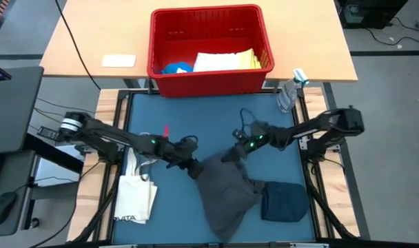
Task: Fold Laundry from Bin
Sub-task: Fold the gray blue shorts
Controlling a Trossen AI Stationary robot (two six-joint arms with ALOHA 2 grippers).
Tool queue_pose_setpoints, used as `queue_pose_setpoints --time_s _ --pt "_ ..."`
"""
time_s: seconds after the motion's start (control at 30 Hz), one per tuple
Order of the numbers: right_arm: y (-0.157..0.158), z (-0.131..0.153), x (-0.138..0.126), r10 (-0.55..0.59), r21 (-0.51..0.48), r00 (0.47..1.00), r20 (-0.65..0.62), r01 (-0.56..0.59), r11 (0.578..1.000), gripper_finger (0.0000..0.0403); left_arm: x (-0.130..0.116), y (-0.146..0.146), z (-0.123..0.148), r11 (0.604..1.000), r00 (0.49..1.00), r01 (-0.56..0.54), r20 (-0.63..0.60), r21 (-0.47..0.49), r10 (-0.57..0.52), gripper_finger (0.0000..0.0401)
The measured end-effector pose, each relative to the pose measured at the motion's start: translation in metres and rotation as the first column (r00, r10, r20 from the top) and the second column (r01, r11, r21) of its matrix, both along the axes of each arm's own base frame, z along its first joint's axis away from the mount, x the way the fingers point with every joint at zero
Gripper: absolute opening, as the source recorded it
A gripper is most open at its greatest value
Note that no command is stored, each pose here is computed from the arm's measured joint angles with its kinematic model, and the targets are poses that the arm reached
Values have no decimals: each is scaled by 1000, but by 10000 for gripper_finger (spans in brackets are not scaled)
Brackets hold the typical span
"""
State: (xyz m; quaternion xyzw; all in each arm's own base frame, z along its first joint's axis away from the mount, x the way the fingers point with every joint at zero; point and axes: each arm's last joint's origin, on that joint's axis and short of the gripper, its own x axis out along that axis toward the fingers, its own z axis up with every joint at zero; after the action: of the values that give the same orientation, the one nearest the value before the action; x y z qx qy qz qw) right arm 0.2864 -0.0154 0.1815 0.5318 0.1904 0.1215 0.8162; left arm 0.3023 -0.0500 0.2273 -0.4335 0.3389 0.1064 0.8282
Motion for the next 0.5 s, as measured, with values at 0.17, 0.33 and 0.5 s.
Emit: queue_pose_setpoints --time_s 0.17,0.33,0.5 --pt "-14 70 -5 -2 -499 931 366 198 844 26 -33 13 53 996 984 -64 172 56 53 144" --pt "-32 151 -8 69 -779 917 393 293 554 26 -72 29 104 972 932 -172 345 159 108 144" --pt "-43 212 -12 144 -856 910 390 300 421 26 -108 41 151 929 850 -277 514 245 117 144"
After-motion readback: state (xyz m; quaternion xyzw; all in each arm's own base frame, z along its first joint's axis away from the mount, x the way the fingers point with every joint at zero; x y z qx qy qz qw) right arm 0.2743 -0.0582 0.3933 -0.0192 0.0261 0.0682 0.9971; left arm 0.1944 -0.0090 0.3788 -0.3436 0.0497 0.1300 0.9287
